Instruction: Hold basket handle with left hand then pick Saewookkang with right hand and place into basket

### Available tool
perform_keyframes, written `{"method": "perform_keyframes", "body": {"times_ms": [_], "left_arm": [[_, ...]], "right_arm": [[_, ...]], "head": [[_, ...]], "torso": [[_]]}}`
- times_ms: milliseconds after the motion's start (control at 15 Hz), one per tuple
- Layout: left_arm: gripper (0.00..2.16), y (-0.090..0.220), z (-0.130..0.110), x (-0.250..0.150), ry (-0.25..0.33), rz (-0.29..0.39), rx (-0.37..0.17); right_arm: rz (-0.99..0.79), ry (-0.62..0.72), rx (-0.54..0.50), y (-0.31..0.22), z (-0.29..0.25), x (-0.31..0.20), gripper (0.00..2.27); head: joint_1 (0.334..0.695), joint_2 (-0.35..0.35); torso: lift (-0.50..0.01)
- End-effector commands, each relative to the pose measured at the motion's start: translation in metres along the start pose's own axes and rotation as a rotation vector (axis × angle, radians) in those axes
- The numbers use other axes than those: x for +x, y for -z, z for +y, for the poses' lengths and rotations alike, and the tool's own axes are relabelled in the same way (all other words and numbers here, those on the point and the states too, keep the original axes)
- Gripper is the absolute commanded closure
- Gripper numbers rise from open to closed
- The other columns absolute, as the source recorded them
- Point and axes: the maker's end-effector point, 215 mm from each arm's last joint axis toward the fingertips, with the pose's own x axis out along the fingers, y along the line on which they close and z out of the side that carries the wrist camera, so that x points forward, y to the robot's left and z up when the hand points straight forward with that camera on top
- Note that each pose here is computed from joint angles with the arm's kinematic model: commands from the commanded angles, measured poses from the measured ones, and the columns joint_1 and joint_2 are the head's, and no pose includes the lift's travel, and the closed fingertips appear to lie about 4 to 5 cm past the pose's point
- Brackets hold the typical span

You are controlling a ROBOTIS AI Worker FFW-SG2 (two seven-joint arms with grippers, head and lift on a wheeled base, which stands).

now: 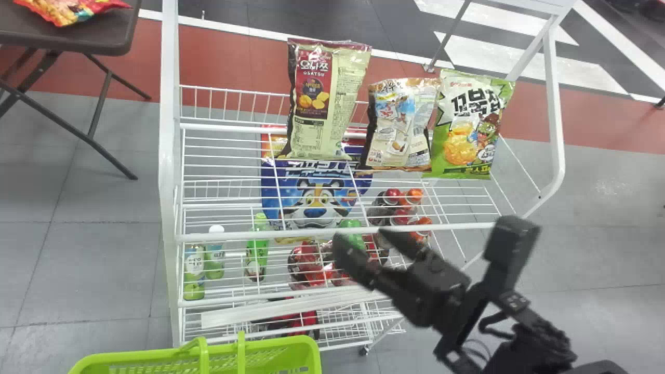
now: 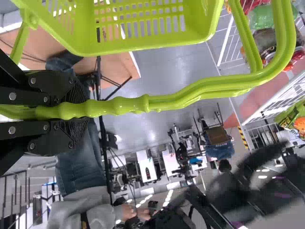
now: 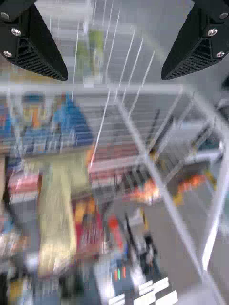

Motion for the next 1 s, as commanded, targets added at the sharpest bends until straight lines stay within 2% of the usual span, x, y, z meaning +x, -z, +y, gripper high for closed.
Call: {"method": "perform_keyframes", "body": {"times_ms": [0, 133, 333, 533, 933], "left_arm": [[1.77, -0.001, 0.002, 0.000, -0.005, -0.004, 0.001], [1.77, -0.003, 0.005, -0.001, -0.006, -0.011, 0.003], [1.77, -0.004, 0.007, 0.001, 0.005, -0.026, 0.003], [1.77, -0.008, 0.007, 0.002, 0.015, -0.041, 0.012], [1.77, -0.005, 0.008, 0.000, 0.023, -0.045, -0.003]], "right_arm": [[-0.174, 0.061, -0.058, -0.039, -0.021, -0.007, 0.08], [-0.234, 0.123, -0.146, -0.045, -0.027, -0.013, 0.08], [-0.199, 0.170, -0.190, -0.017, -0.021, -0.009, 0.08], [-0.178, 0.171, -0.207, 0.000, 0.003, -0.003, 0.09], [-0.179, 0.170, -0.205, -0.001, 0.006, -0.005, 0.09]], "head": [[0.695, -0.350], [0.695, -0.350], [0.695, -0.350], [0.695, -0.350], [0.695, -0.350]], "torso": [[-0.019], [-0.019], [-0.019], [-0.019], [-0.019]]}}
